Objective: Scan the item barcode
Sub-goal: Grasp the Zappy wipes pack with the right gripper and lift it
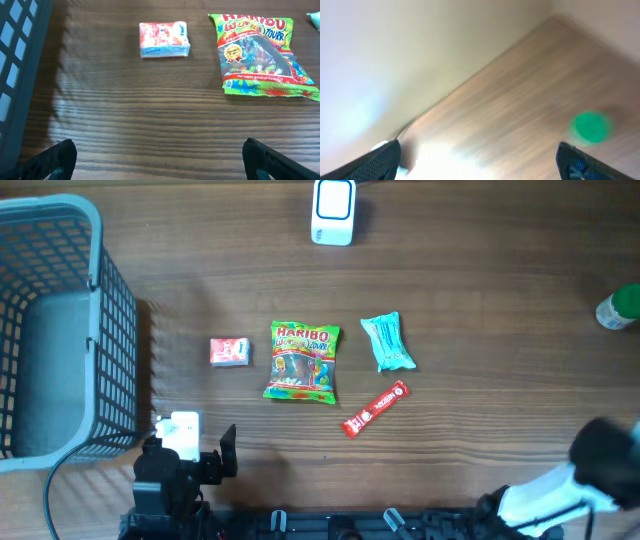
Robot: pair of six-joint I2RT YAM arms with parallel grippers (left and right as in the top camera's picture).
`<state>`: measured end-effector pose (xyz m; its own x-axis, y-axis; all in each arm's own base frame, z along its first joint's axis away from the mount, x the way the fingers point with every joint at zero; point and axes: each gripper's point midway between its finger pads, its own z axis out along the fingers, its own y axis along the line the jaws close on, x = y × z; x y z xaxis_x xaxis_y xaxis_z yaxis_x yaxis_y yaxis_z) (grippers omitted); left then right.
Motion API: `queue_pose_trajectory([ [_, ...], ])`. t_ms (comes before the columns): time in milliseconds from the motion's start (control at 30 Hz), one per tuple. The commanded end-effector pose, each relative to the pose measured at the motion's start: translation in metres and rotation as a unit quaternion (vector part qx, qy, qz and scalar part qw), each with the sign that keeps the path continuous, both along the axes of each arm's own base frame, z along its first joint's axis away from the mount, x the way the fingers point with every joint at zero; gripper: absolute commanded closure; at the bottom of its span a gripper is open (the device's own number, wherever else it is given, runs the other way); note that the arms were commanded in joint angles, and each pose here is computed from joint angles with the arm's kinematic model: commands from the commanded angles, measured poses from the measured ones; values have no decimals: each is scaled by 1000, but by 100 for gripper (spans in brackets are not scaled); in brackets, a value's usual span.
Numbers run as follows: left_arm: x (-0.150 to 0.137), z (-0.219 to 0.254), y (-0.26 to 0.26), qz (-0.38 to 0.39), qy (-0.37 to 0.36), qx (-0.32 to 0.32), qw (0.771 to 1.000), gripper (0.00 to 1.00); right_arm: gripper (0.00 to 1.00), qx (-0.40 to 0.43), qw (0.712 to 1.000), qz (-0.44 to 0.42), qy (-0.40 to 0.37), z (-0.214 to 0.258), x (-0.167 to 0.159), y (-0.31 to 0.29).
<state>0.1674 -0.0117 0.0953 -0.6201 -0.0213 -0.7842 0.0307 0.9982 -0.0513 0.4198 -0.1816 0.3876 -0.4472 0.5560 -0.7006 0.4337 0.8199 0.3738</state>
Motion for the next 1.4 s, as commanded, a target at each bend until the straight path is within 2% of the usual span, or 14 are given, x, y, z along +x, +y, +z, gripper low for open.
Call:
queue_pose_trajectory([
  [0,0,-1,0,-5,0,7,1000,0,1,-19,990,99,100,-34,1,108],
  [67,0,-1,0,-5,0,7,1000,0,0,-43,973,152,171,-61,-11,164],
  [133,0,-1,0,-5,0,7,1000,0,0,-61,938,233,249,-106,-26,230],
  [333,0,-1,0,-5,0,7,1000,0,11,-127,857,324,381,-213,-64,322],
  [500,0,-1,0,-5,0,7,1000,0,11,-275,826,270,411,-268,-65,332],
  [600,0,-1,0,-4,0,7,1000,0,20,-292,797,276,451,-306,-73,337],
  [700,0,-1,0,-5,0,7,1000,0,21,-302,782,275,471,-331,-72,337],
  [833,0,-1,0,-5,0,7,1000,0,24,-309,781,273,468,-354,-62,341],
  [1033,0,-1,0,-5,0,7,1000,0,25,-374,755,252,477,-377,-55,328],
  [1067,0,-1,0,-5,0,7,1000,0,29,-377,748,253,485,-386,-57,326],
  [1133,0,-1,0,-5,0,7,1000,0,47,-374,730,257,511,-401,-67,324],
  [1200,0,-1,0,-5,0,7,1000,0,72,-361,714,266,538,-412,-80,325],
  [1233,0,-1,0,-5,0,7,1000,0,92,-345,705,273,556,-417,-90,327],
  [1367,0,-1,0,-5,0,7,1000,0,96,-344,691,279,572,-392,-96,330],
])
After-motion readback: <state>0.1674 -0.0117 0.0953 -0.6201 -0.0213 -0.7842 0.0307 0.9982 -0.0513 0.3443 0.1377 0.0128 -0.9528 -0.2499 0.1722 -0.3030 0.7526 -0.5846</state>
